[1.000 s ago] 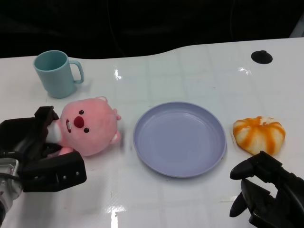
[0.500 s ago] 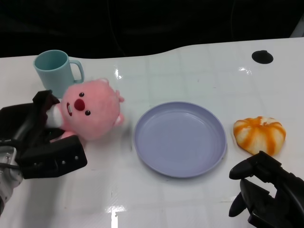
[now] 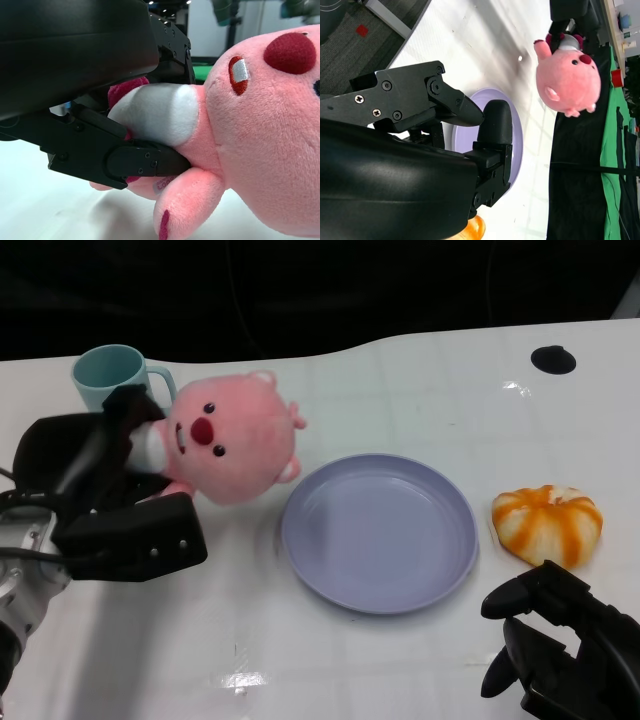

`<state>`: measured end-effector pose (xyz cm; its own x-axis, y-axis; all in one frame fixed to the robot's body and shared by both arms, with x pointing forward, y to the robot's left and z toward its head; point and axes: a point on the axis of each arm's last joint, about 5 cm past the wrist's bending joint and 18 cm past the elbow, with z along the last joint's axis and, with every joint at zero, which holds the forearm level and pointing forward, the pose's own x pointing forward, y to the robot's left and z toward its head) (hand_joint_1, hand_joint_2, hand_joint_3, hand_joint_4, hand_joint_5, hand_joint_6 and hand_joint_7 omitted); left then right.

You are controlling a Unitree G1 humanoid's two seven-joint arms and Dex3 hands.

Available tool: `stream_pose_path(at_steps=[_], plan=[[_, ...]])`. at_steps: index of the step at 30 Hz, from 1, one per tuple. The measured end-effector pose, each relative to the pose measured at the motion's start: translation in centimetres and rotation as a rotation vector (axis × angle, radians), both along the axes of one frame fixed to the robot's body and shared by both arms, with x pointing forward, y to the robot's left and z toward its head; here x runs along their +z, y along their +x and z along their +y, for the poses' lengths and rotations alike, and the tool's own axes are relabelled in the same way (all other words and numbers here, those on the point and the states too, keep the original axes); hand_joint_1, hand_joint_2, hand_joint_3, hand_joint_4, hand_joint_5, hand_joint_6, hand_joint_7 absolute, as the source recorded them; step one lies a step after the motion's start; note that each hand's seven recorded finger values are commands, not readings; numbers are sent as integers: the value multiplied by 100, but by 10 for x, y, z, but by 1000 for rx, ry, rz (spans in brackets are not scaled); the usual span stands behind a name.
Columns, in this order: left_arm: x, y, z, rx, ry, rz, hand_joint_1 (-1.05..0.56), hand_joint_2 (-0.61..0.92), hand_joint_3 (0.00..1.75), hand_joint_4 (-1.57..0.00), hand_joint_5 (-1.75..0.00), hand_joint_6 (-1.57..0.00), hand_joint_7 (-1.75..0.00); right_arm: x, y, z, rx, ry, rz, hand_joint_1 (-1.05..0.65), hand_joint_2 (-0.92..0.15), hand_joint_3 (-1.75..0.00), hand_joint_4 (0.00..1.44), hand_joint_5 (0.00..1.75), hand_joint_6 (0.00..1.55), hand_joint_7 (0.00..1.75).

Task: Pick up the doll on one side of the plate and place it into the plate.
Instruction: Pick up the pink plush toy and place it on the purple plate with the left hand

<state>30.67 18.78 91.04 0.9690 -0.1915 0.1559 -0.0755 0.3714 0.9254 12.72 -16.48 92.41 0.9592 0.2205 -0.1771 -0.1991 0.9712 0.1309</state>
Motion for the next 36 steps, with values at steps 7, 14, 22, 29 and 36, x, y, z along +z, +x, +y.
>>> stream_pose_path(at_steps=[7,14,22,29,36], plan=[[14,3,-33,-110,-40,-12,-18,58,87,-88,-175,-68,-175,1,0,-1,-2,-1,-4,-27,-92,-68,46,175,33,167],[22,3,-57,-177,-45,-8,-15,50,112,-92,-175,-72,-175,1,0,-1,6,-11,-7,-28,-92,-68,48,175,35,167],[26,2,-80,-261,-75,3,-16,42,115,-91,-175,-69,-175,1,0,-1,13,-15,-8,-27,-92,-68,49,175,37,167],[27,2,-102,-330,-76,14,-16,50,104,-93,-175,-72,-175,2,-1,1,19,-19,-10,-27,-92,-67,49,175,37,166],[21,0,-116,-363,-72,46,-17,50,107,-95,-175,-72,-175,5,-2,3,29,-20,-24,-26,-92,-68,49,175,38,167]])
